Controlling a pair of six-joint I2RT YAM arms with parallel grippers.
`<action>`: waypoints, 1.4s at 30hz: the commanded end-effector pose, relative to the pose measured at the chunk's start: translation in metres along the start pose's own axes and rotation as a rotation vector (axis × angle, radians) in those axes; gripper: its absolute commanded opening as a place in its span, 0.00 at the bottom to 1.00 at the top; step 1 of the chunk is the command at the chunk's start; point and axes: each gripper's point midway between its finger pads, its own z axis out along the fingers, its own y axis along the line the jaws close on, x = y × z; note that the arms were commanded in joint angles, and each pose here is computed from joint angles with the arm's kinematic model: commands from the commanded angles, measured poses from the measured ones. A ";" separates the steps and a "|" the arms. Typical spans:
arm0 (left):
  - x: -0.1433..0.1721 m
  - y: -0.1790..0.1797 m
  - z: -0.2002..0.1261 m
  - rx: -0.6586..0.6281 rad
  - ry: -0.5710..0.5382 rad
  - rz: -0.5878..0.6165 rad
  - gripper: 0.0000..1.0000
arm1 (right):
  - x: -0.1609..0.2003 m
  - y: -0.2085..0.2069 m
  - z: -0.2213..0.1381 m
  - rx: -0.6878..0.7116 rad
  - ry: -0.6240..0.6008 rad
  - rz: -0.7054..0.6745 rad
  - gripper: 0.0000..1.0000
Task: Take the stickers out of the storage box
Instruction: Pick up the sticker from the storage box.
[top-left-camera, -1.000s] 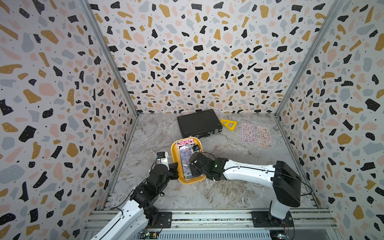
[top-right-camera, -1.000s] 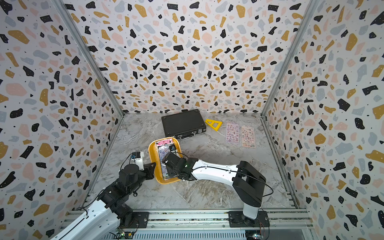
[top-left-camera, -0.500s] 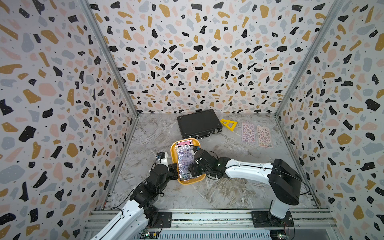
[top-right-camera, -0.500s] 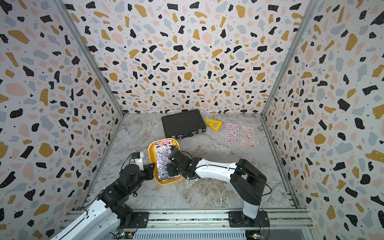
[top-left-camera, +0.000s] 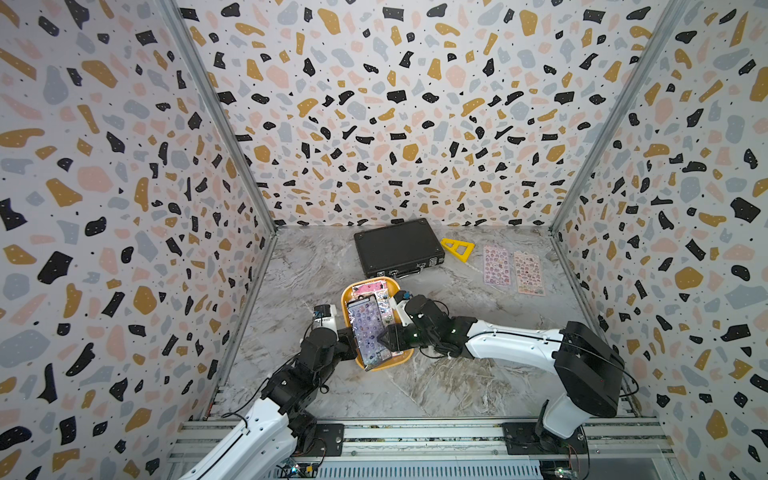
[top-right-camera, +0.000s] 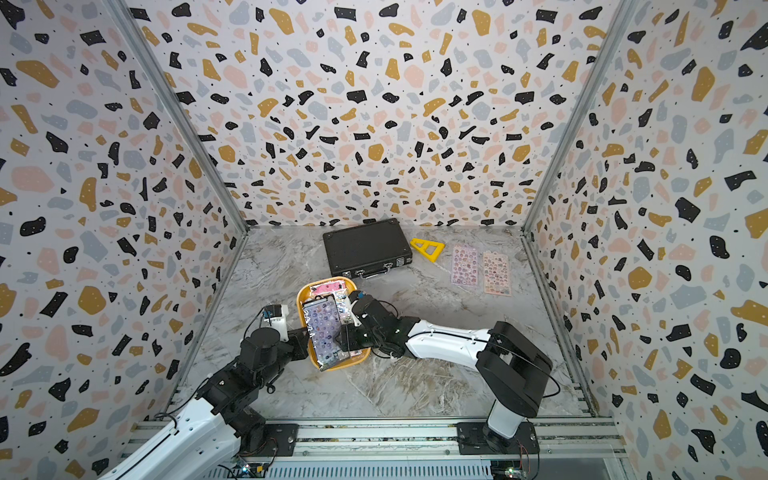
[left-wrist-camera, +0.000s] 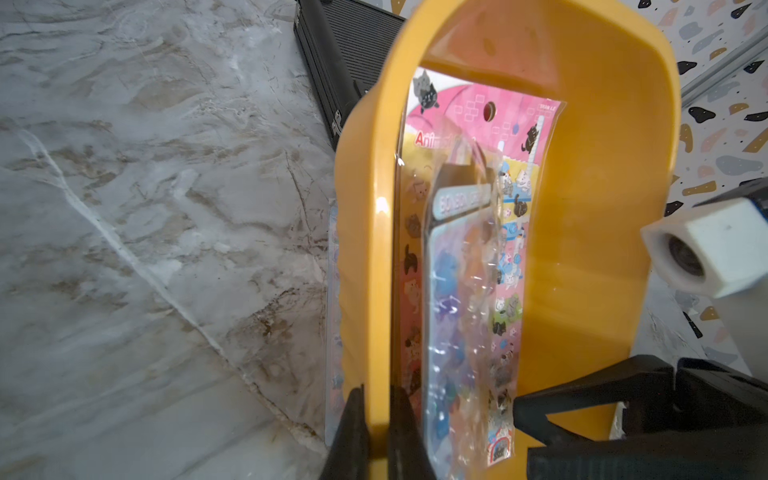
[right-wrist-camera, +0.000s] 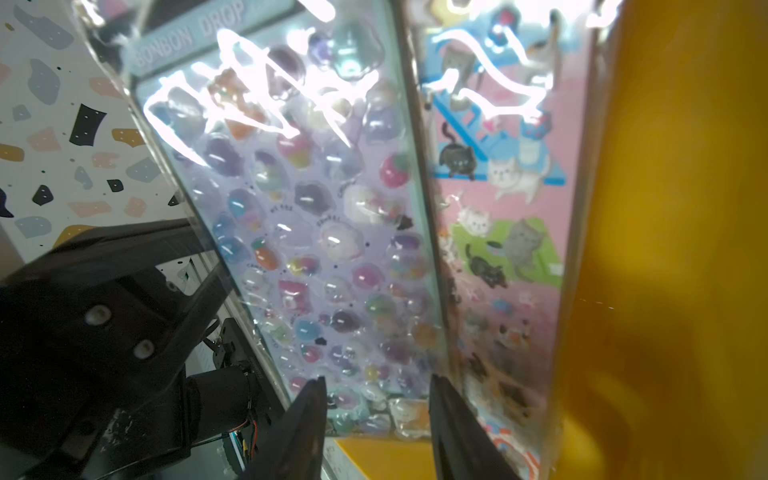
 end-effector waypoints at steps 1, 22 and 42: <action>-0.023 -0.016 -0.004 0.054 -0.082 -0.032 0.00 | -0.006 0.004 -0.007 -0.014 -0.021 0.019 0.46; -0.022 -0.020 -0.006 0.087 -0.084 -0.062 0.00 | 0.002 -0.024 0.025 0.073 0.022 -0.032 0.73; -0.021 -0.018 -0.004 0.079 -0.083 -0.069 0.00 | 0.007 -0.010 0.019 -0.046 0.025 -0.048 0.68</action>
